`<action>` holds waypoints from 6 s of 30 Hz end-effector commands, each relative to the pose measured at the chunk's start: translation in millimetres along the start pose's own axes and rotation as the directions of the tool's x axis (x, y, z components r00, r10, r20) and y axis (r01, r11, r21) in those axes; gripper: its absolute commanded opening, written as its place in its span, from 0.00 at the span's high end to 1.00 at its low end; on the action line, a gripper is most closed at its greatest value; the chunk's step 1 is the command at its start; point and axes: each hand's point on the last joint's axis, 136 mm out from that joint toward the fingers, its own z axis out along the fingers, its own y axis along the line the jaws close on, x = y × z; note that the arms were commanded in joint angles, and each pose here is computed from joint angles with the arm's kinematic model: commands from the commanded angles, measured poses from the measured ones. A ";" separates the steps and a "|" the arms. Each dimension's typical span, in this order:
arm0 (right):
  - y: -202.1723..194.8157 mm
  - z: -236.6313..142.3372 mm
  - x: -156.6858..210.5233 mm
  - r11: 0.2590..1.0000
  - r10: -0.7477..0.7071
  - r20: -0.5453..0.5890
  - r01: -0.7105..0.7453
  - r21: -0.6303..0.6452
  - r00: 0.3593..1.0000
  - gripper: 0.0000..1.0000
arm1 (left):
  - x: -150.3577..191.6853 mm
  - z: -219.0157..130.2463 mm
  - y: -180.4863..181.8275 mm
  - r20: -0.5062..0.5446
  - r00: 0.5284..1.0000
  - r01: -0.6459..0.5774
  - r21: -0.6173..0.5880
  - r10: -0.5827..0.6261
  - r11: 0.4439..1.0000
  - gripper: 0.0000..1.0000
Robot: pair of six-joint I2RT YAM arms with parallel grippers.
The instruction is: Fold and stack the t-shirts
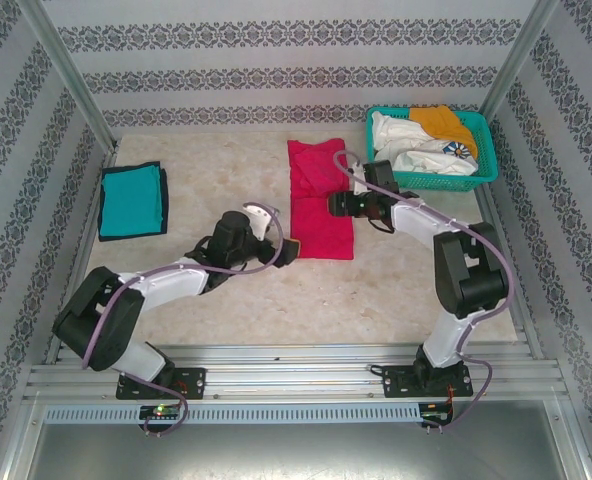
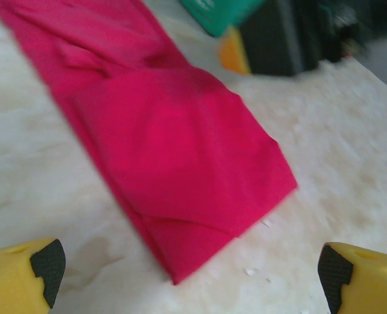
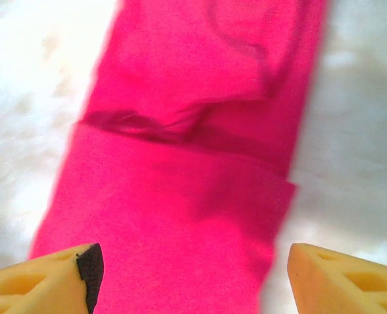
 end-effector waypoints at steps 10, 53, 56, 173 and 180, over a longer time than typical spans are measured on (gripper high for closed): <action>28.8 39.7 15.7 0.976 -0.091 -0.257 0.138 0.170 0.962 0.38 | -15.0 -50.2 67.5 0.101 0.968 0.249 -0.237 -0.231 0.939 0.00; 145.1 -82.3 130.4 0.704 -0.693 -0.049 0.662 -0.258 0.719 0.23 | 16.7 47.4 79.0 -0.212 0.756 0.544 -0.324 -0.620 0.774 0.30; 148.4 -97.4 137.6 0.617 -0.768 -0.015 0.734 -0.282 0.640 0.23 | 14.3 69.0 79.7 -0.246 0.737 0.553 -0.316 -0.629 0.771 0.44; 141.3 -39.2 229.3 0.316 -0.946 -0.238 0.791 -0.524 0.220 1.00 | 35.2 141.3 142.5 -0.324 0.697 0.491 -0.436 -0.640 0.754 0.84; 156.3 -67.0 229.8 0.319 -0.948 -0.202 0.754 -0.574 0.247 1.00 | 64.7 134.8 142.7 -0.372 0.666 0.472 -0.461 -0.646 0.752 1.00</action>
